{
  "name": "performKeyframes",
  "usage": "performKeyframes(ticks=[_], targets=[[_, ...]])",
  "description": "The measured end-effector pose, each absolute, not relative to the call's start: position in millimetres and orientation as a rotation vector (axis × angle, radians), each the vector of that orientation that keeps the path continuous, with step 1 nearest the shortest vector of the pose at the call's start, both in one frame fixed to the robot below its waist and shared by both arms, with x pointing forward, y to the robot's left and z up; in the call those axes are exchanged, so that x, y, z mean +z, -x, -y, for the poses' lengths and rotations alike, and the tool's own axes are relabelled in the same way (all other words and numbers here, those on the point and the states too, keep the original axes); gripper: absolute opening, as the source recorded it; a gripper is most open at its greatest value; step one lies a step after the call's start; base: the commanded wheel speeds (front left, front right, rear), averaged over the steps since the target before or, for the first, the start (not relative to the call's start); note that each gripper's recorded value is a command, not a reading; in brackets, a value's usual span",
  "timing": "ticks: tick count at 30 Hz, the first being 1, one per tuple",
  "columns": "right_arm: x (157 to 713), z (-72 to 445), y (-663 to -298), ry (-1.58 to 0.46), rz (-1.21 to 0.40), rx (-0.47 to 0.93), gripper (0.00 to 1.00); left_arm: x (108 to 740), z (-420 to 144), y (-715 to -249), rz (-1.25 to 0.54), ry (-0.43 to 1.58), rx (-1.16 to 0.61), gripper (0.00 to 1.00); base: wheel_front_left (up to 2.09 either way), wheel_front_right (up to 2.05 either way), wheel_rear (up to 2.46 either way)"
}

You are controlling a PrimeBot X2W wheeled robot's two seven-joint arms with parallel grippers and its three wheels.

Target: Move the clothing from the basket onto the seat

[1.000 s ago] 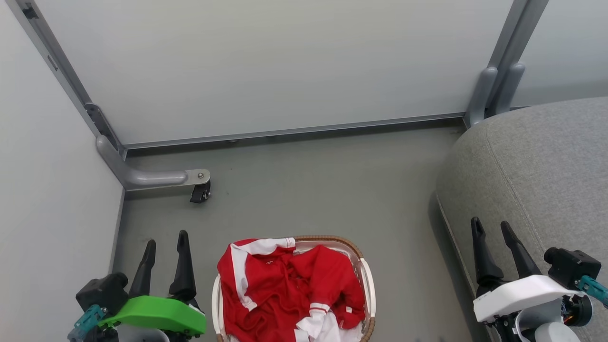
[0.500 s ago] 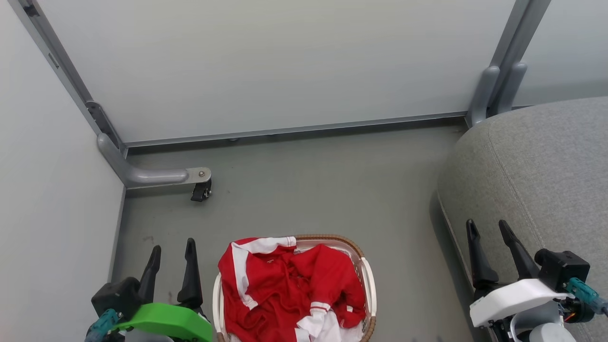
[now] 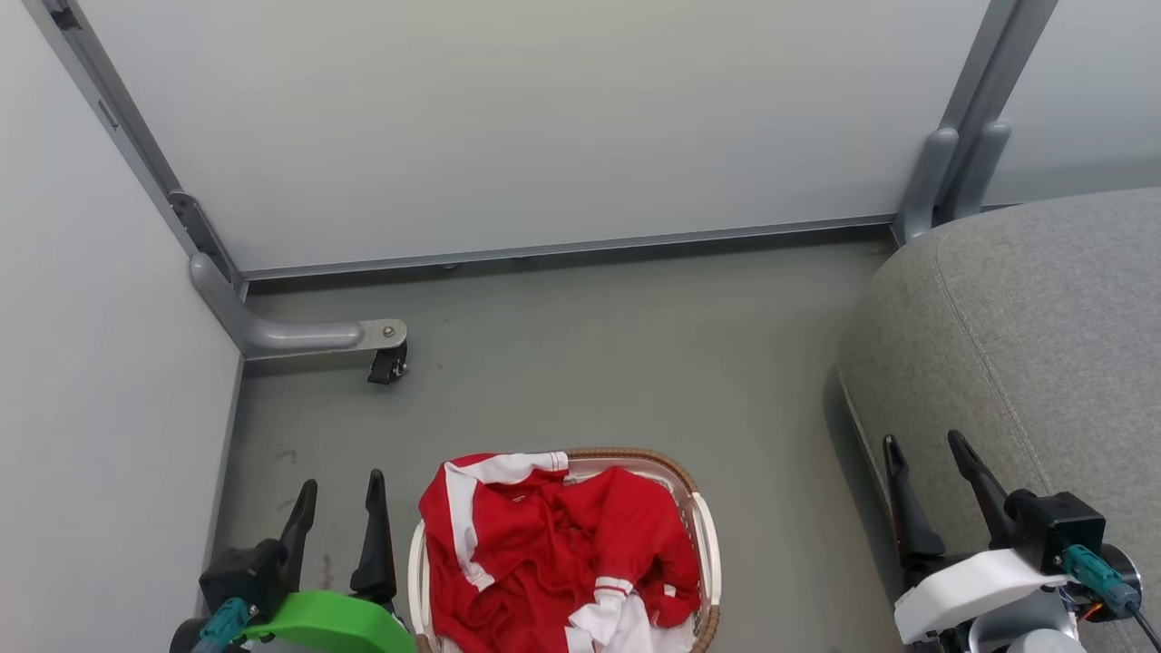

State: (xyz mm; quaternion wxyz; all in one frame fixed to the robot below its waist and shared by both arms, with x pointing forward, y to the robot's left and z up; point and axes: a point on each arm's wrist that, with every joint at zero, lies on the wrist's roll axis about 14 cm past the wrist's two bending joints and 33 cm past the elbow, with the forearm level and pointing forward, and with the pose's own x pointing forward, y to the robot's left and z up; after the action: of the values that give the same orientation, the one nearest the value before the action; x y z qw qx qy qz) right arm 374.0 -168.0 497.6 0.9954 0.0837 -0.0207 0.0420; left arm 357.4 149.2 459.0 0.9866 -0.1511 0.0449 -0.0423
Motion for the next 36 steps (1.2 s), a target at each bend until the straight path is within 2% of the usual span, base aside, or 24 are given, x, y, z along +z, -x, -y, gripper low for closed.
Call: performKeyframes(ticks=[15, 36], targets=[[496, 163, -368, -0.058, 0.049, 0.113, 1.00, 453, -144, -349, -0.094, 0.229, -0.113, 1.00, 0.00, 0.00, 0.00], [496, 164, -368, -0.057, 0.048, 0.110, 1.00, 448, -144, -347, -0.110, 0.233, -0.111, 1.00, 0.00, 0.00, 0.00]])
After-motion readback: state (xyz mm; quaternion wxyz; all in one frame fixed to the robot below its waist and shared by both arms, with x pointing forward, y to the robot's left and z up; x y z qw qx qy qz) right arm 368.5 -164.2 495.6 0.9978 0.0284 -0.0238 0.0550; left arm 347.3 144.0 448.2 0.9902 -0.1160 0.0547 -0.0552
